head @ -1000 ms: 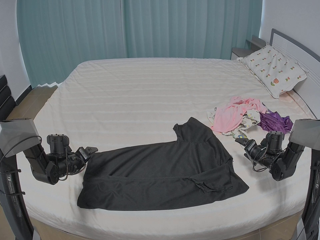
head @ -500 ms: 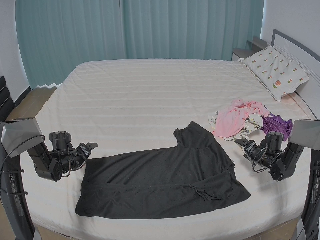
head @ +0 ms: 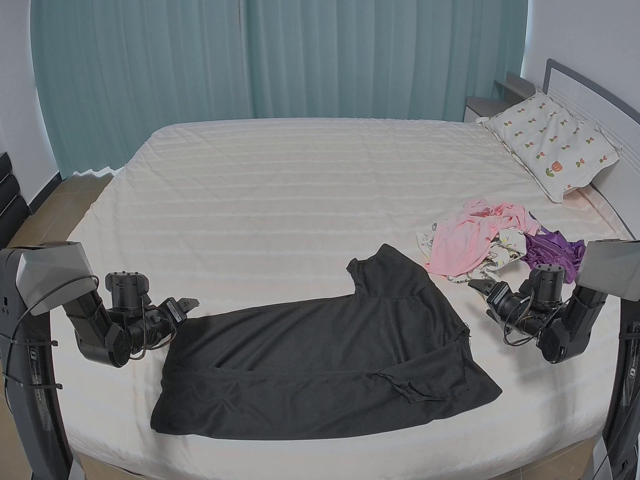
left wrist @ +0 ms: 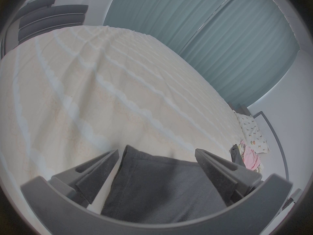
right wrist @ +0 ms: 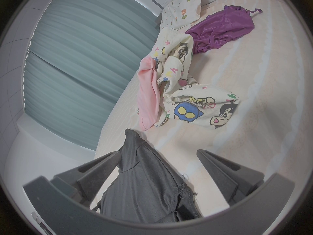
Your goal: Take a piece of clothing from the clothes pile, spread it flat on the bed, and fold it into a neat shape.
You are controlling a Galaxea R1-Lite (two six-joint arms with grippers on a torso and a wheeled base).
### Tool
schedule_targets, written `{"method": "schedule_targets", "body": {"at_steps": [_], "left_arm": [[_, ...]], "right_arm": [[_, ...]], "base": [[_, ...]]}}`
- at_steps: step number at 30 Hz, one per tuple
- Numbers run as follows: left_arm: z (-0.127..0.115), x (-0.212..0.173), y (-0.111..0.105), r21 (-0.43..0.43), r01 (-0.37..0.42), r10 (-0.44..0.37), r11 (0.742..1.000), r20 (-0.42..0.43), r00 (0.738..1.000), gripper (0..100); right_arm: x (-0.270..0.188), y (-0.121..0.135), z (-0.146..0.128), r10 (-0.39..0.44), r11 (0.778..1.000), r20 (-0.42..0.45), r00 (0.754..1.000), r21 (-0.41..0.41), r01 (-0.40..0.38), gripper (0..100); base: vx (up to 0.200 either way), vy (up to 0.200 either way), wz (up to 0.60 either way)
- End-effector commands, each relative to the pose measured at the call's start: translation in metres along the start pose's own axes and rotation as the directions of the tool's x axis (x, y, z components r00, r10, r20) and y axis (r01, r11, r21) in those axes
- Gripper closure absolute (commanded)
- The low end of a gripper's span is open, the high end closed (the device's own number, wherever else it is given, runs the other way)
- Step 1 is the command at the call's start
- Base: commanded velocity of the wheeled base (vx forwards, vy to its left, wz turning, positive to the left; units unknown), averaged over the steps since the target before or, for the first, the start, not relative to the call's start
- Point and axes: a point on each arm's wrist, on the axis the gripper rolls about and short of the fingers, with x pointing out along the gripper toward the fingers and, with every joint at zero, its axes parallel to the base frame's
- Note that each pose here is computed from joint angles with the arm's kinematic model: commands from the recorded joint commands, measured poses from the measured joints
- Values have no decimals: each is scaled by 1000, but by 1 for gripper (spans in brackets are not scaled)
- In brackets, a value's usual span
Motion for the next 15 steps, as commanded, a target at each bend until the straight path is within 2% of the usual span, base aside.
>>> {"method": "schedule_targets", "body": {"at_steps": [1,5,6,15], "left_arm": [[-5,3,5,-1,-13,13,1000,-17,1000,0],[-3,4,4,1,-8,8,1000,-10,1000,0],[-4,5,4,0,-10,10,1000,-12,1000,100],[-5,6,8,-4,-46,46,999,0,999,100]], "right_arm": [[0,-1,0,-1,1000,0,1000,0,1,0],[0,-1,0,-2,1000,-1,1000,1,2,0],[0,-1,0,-2,1000,-1,1000,1,2,0],[1,0,1,1,1000,2,1000,0,-1,0]], "base": [[0,0,0],[0,0,0],[0,0,0],[0,0,0]]}}
